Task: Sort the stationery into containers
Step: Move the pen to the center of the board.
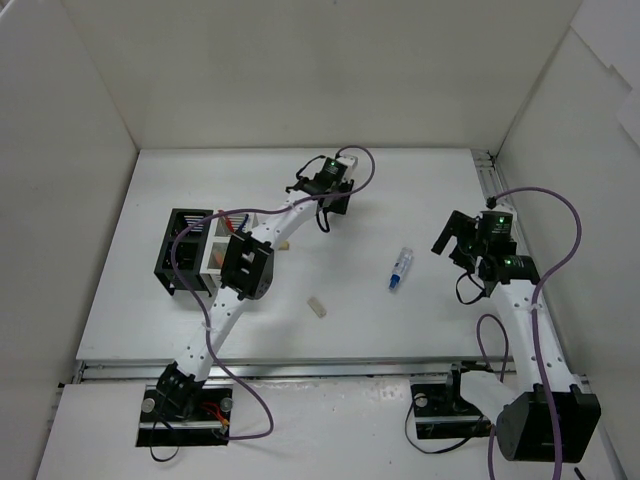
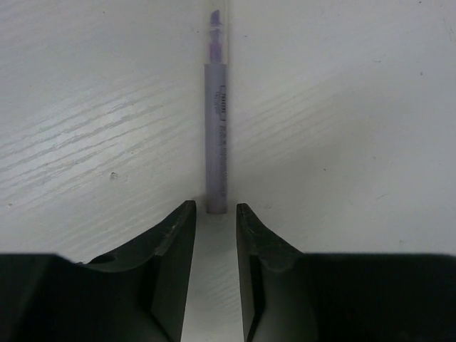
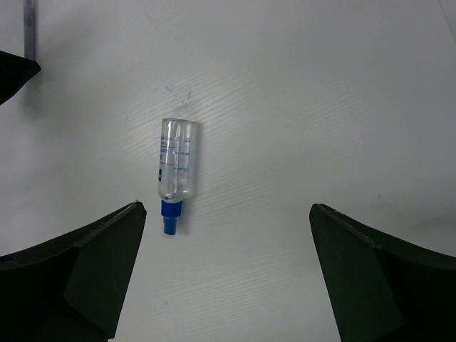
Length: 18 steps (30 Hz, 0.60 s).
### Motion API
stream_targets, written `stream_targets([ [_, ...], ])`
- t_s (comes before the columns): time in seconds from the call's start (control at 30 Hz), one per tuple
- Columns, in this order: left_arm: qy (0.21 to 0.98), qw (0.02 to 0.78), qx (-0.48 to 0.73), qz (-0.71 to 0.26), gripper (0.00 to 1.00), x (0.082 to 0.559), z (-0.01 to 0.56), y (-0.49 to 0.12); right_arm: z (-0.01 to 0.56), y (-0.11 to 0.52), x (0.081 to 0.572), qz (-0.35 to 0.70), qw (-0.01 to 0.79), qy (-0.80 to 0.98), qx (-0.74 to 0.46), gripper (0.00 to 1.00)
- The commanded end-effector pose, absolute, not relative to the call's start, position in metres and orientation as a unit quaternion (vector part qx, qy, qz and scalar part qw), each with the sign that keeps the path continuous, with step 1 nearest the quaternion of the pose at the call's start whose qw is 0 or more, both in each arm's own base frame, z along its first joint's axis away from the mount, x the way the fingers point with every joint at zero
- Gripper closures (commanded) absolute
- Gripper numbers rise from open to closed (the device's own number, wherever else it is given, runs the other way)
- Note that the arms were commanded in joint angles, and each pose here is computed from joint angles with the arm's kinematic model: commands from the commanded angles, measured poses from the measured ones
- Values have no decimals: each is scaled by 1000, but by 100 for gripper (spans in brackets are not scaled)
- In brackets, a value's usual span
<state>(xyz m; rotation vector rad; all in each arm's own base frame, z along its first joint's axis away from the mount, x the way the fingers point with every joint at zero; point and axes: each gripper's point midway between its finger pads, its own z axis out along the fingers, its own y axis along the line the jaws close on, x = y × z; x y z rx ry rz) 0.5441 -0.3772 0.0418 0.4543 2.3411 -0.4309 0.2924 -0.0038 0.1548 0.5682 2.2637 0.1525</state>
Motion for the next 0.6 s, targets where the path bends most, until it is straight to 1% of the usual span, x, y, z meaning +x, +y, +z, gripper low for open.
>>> stream_targets([
  [0.0,907,356,166,-153,76,540,68,-369,164,-7,290,61,407,881,232,2],
  [0.07,906,357,170,-148,77,537,68,-373,166,-7,288,63,411,879,233,2],
  [0.17,906,360,176,-135,84,535,67,-373,166,-6,285,63,412,879,232,2],
  [0.37,893,364,207,-165,100,531,72,-383,169,-8,281,60,416,877,231,2],
  [0.5,883,361,240,-182,100,519,76,-391,169,-9,279,56,418,877,232,2],
  [0.57,880,366,245,-180,100,513,96,-386,170,-10,278,54,419,878,227,2],
])
